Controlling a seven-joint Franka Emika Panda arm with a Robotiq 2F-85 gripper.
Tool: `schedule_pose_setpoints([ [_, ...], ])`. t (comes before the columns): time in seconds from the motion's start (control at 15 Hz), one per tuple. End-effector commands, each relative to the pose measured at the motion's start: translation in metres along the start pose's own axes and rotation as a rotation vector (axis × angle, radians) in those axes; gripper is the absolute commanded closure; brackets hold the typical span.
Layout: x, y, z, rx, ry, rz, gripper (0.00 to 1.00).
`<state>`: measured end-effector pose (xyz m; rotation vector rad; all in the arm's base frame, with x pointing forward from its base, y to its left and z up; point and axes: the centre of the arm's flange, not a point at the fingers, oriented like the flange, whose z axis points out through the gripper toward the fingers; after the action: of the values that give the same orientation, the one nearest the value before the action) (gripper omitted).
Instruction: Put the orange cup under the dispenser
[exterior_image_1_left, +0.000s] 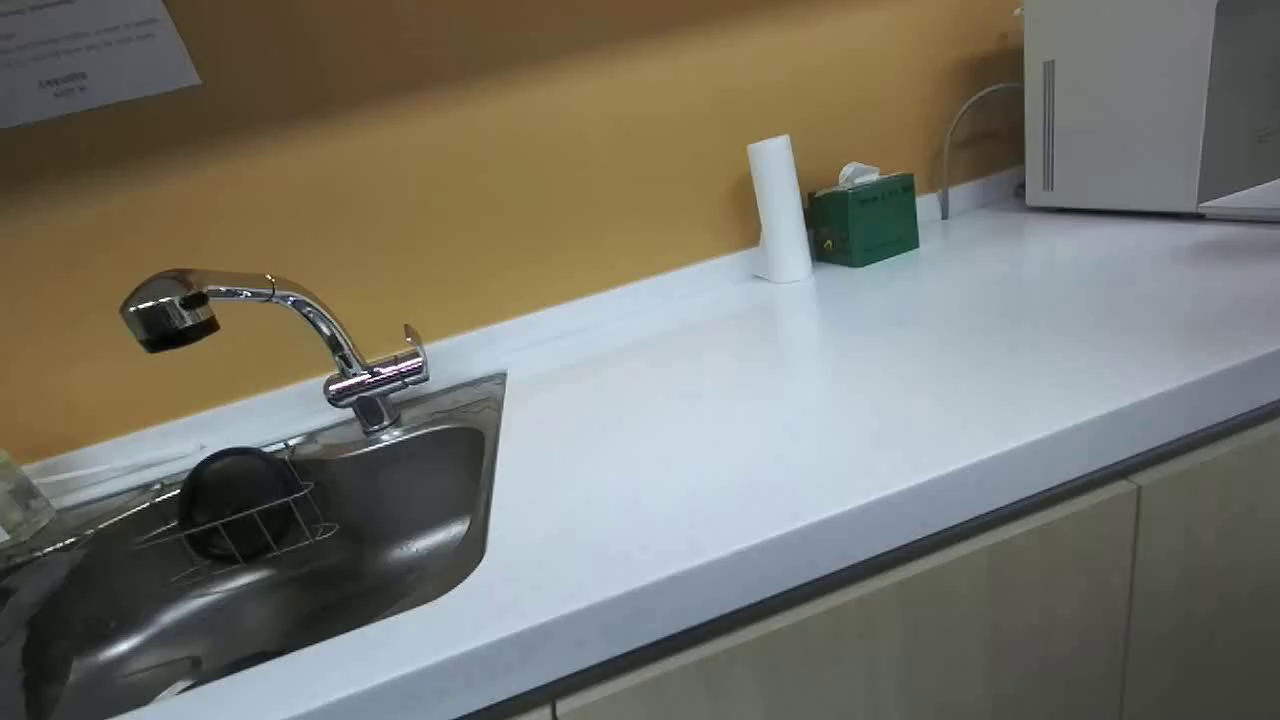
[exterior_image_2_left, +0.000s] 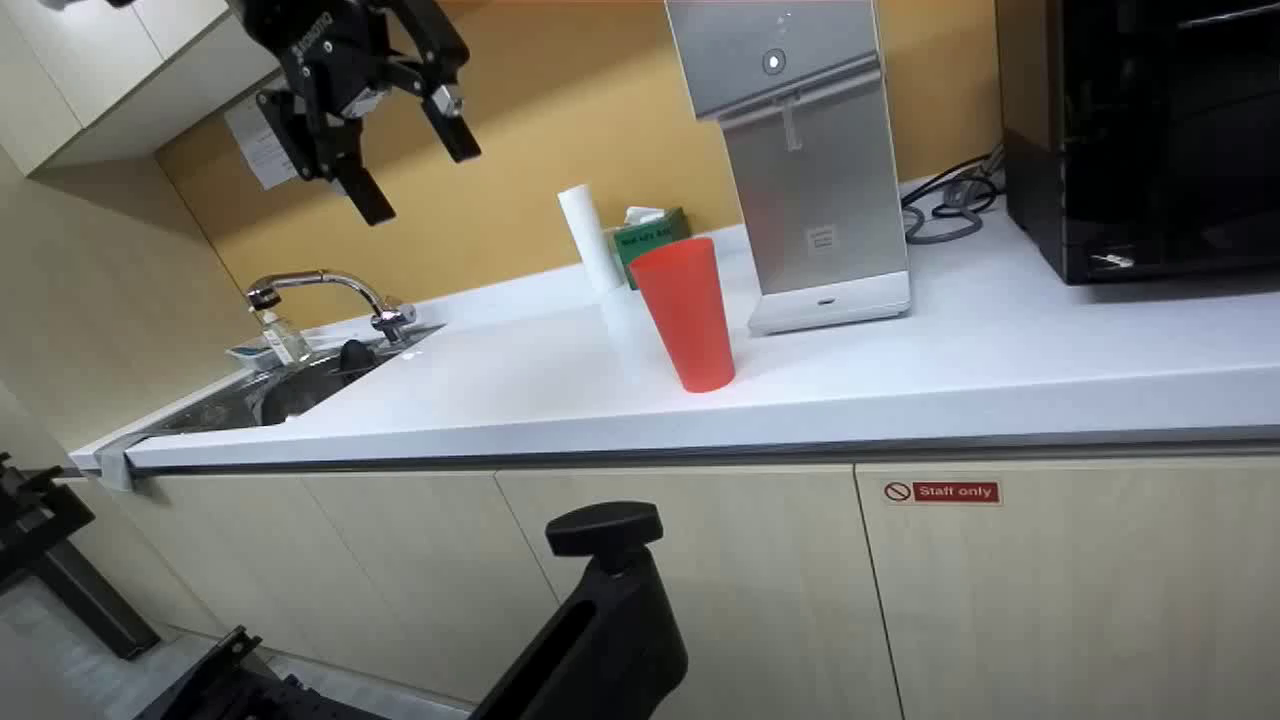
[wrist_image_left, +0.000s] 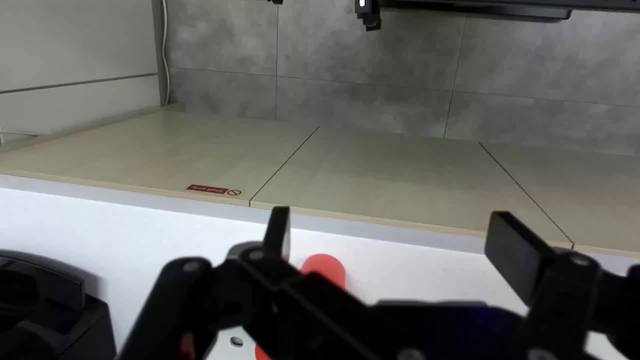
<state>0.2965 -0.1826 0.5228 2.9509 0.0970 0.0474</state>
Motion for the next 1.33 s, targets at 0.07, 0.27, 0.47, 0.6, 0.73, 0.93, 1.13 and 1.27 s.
schedule_pose_setpoints([
  [0.07,0.0,0.0,0.0,-0.001,0.002,0.0,0.0],
  [0.27,0.0,0.0,0.0,-0.001,0.002,0.0,0.0],
  [0.47,0.0,0.0,0.0,-0.001,0.002,0.0,0.0],
  [0.6,0.0,0.0,0.0,-0.001,0.002,0.0,0.0],
  [0.73,0.0,0.0,0.0,-0.001,0.002,0.0,0.0],
  [0.93,0.014,-0.011,0.017,0.045,0.028,0.102,0.0],
  [1.13,0.027,-0.024,0.041,0.05,0.075,0.22,0.0],
  [1.27,0.035,-0.031,0.058,0.042,0.12,0.299,0.0],
])
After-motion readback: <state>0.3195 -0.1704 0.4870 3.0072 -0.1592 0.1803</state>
